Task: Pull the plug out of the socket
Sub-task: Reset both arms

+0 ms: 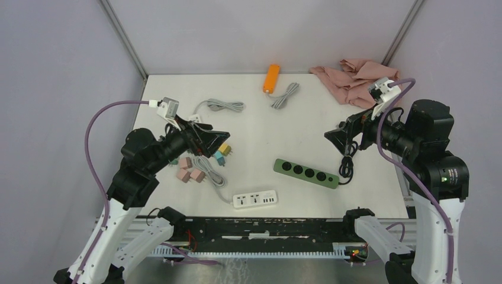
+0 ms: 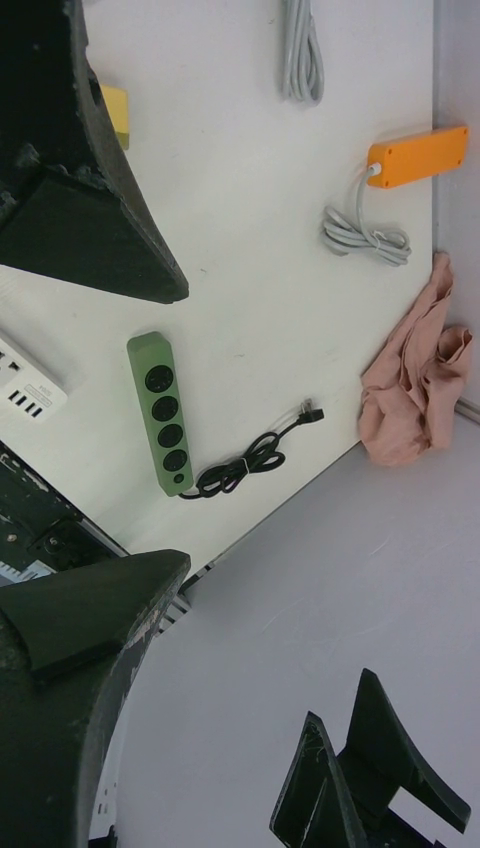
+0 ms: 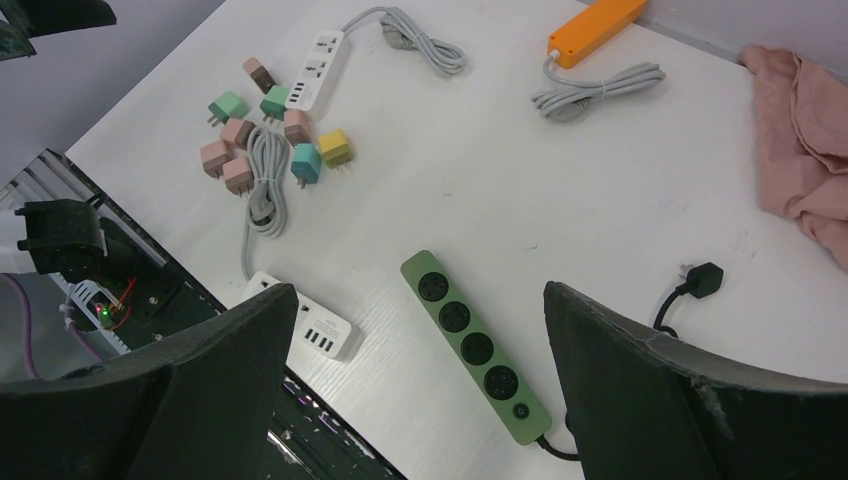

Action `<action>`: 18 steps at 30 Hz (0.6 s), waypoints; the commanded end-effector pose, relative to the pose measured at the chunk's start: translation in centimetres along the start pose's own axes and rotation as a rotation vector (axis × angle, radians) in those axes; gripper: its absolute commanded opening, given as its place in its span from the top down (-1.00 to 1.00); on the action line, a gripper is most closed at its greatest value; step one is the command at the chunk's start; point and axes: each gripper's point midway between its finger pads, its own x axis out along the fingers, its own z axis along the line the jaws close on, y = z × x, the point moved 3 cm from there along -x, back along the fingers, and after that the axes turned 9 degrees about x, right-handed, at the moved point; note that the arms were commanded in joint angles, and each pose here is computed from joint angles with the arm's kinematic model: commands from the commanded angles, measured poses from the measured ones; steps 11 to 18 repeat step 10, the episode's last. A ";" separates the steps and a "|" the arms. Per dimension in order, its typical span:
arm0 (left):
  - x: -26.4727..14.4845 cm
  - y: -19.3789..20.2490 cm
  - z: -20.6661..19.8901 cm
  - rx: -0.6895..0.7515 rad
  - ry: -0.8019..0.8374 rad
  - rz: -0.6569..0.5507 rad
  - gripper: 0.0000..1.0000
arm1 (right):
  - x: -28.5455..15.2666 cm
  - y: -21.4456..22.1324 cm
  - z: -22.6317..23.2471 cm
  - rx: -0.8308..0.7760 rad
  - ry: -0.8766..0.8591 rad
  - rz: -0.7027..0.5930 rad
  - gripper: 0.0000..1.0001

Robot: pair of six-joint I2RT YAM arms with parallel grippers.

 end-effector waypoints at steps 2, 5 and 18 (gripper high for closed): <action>-0.6 -2.2 -0.9 0.075 0.022 -0.059 -0.99 | -0.4 -1.1 -0.3 -0.043 0.033 -0.054 -0.99; -0.8 -2.3 -0.9 0.078 0.022 -0.060 -0.99 | -0.5 -1.1 -0.3 -0.046 0.039 -0.055 -0.99; -0.9 -2.4 -1.0 0.080 0.023 -0.060 -0.99 | -0.6 -1.0 -0.3 -0.058 0.038 -0.058 -0.99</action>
